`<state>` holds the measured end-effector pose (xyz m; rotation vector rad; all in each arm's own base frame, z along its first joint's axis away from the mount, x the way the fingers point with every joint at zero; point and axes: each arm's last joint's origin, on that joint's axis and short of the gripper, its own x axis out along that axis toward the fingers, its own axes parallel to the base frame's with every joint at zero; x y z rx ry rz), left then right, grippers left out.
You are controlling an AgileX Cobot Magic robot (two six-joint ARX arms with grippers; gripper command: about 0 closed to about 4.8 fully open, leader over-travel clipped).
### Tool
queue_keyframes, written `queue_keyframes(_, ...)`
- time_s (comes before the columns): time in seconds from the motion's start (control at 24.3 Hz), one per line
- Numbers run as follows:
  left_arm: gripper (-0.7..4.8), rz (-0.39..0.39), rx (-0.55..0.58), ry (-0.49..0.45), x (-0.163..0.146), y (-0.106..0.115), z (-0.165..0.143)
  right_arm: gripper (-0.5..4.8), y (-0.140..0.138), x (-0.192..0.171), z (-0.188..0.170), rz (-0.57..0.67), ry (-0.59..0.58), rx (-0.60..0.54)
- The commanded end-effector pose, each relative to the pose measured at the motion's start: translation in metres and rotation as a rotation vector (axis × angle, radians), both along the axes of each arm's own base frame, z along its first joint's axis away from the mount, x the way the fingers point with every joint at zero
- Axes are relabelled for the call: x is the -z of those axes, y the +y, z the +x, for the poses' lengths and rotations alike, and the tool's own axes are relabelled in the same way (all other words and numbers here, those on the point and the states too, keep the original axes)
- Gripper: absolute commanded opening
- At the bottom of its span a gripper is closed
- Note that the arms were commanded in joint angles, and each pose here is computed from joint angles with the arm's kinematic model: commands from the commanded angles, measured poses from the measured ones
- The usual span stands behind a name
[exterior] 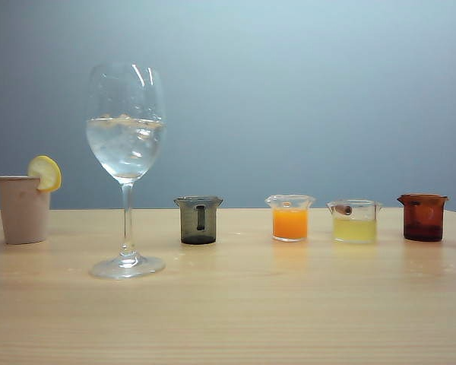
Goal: Pick up the first measuring cup from the left, pour the coconut rum inside into the goblet, and finally put the measuring cup back in its original place.
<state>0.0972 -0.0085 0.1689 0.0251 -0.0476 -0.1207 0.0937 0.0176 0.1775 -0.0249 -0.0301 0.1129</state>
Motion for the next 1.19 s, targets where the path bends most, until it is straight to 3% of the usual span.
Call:
queue_keyframes(0.04,0.08,-0.001,-0.005,-0.016,-0.0025,0.0004,-0.0003,0.00,-0.0078,0.0069,0.0025,0.005,-0.009,0.077)
queue_keyframes(0.21,0.08,-0.001,-0.005,-0.016,-0.0025,0.0003,-0.0003,0.00,-0.0136,0.0111,0.0038,0.003,0.000,0.133)
queue_keyframes(0.33,0.08,-0.001,-0.005,-0.016,-0.0025,0.0003,-0.0003,0.00,-0.0107,0.0109,0.0037,0.001,-0.002,0.040)
queue_keyframes(1.19,0.08,0.000,-0.004,-0.016,-0.0025,0.0003,-0.0003,0.00,-0.0110,0.0109,0.0038,0.001,-0.002,0.049)
